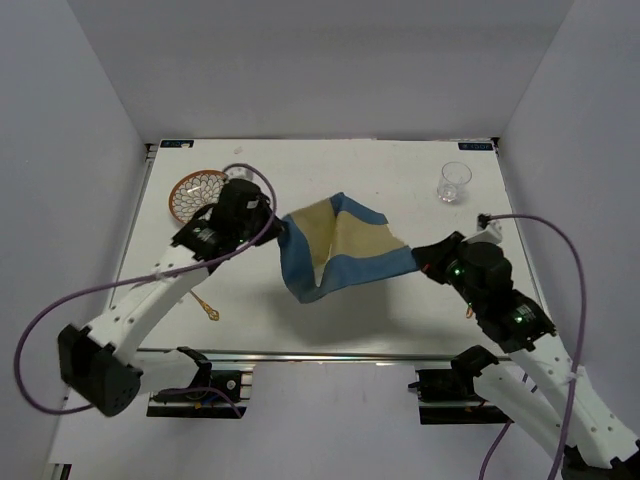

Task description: Set the dinner table for one person

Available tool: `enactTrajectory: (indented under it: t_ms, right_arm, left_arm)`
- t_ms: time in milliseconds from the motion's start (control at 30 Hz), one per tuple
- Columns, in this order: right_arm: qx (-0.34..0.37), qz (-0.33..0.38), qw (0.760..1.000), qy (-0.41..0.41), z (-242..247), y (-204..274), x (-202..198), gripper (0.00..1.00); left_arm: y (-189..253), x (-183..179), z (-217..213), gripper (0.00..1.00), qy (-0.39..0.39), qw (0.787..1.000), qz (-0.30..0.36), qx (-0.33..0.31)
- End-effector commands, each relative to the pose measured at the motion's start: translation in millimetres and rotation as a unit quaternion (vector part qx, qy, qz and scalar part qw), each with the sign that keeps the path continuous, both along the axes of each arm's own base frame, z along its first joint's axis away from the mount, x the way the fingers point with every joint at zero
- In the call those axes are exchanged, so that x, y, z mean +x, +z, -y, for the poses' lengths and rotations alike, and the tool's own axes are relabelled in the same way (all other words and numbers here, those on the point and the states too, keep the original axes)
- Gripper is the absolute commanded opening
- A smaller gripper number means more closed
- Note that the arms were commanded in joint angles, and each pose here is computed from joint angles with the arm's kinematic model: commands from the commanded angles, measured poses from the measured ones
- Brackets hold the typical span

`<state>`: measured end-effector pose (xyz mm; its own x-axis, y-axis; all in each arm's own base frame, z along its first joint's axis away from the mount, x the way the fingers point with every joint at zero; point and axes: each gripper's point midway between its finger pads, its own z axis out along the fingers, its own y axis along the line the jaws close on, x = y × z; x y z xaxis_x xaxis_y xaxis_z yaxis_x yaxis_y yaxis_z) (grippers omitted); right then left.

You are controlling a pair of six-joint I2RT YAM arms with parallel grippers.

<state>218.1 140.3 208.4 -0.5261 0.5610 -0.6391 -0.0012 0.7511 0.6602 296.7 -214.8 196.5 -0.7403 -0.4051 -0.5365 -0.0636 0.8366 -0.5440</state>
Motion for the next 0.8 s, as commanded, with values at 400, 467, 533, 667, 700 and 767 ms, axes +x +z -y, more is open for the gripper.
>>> enactTrajectory:
  t_ms: [400, 467, 533, 667, 700, 767]
  right_arm:
    - [-0.091, 0.092, 0.988, -0.087, 47.9, 108.0, 17.9, 0.0]
    - [-0.1, 0.069, 0.991, -0.051, 26.4, 101.8, 30.9, 0.0]
    - [-0.078, 0.062, 0.995, 0.025, -3.9, 96.1, 27.9, 0.35]
    - [-0.035, 0.029, 0.996, 0.077, -26.9, 41.1, 16.2, 0.89]
    - [-0.031, 0.009, 0.996, 0.086, -31.0, 22.9, 12.8, 0.89]
    - [-0.041, -0.047, 0.992, 0.106, -38.2, -28.2, 7.1, 0.89]
  left_arm:
    - [104.6, -6.5, -50.9, 0.0, 0.103, 0.992, 0.071, -0.004]
    - [99.5, 4.3, -40.0, 0.0, 0.094, 0.994, 0.053, 0.003]
    - [106.6, 8.8, -32.8, 0.0, 0.086, 0.995, 0.049, -0.003]
    - [110.8, 7.5, -35.0, 0.0, 0.09, 0.994, 0.054, -0.007]
    - [109.3, 6.8, -35.8, 0.0, 0.09, 0.994, 0.054, -0.005]
    - [105.2, 3.6, -38.8, 0.0, 0.094, 0.994, 0.051, -0.003]
